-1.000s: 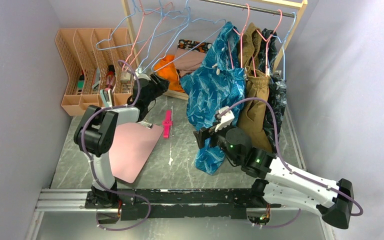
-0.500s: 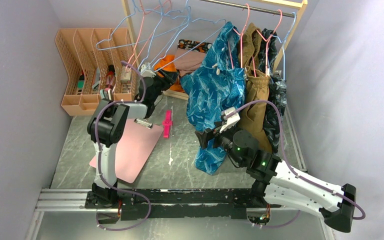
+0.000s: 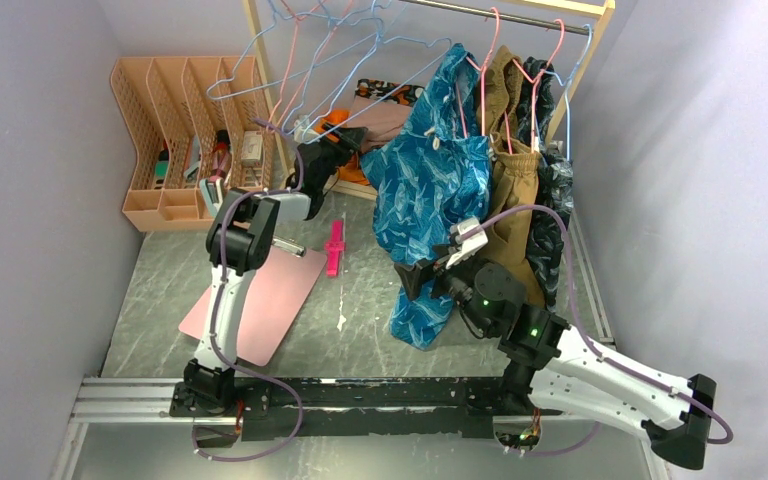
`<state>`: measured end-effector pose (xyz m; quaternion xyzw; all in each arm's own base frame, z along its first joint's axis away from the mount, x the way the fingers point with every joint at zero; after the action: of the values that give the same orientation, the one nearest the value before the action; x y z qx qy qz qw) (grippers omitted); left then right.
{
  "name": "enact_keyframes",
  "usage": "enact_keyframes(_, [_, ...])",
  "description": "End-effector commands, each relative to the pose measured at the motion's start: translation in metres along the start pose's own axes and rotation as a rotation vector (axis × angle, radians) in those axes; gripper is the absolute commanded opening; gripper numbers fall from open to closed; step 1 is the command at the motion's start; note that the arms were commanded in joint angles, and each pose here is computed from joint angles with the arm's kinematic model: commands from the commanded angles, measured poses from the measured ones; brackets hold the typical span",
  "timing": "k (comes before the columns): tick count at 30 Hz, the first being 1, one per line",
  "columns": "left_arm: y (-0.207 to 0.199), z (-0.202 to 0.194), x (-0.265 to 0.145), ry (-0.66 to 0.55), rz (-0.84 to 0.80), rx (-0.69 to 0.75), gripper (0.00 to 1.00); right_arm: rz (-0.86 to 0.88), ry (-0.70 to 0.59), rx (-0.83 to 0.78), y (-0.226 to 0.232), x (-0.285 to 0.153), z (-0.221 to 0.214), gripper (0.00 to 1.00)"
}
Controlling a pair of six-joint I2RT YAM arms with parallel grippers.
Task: Place the shorts on the hanger
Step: Pick up the shorts from the center of the board.
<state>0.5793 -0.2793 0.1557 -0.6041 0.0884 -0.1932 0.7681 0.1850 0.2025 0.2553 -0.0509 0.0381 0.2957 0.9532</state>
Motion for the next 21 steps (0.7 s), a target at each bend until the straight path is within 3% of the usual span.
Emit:
enact_keyframes(1, [-0.005,-0.001,0.013,-0.014,-0.012,-0.042,0.70,0.005,-0.020,0.006,0.002,0.001,0.002,0.93])
enact_keyframes(14, [0.023,-0.004,-0.006,-0.059,0.002,-0.124,0.72,0.019,-0.035,0.020,0.004,0.000,0.003,0.93])
enact_keyframes(21, [0.009,0.006,-0.002,-0.076,-0.049,-0.131,0.76,0.016,-0.038,0.023,0.003,-0.001,0.002,0.93])
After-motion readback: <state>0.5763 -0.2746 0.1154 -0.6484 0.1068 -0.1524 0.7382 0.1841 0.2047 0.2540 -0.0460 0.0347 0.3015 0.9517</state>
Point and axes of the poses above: each gripper's point midway between its finger pads, its own x axis out along the fingers, its own y axis along the line the jaws close on, z = x × y, the point moved 3 cm from there along -x, back along the fingers, and after that the axes turned 13 degrees about -x, right-handed, at the moved point
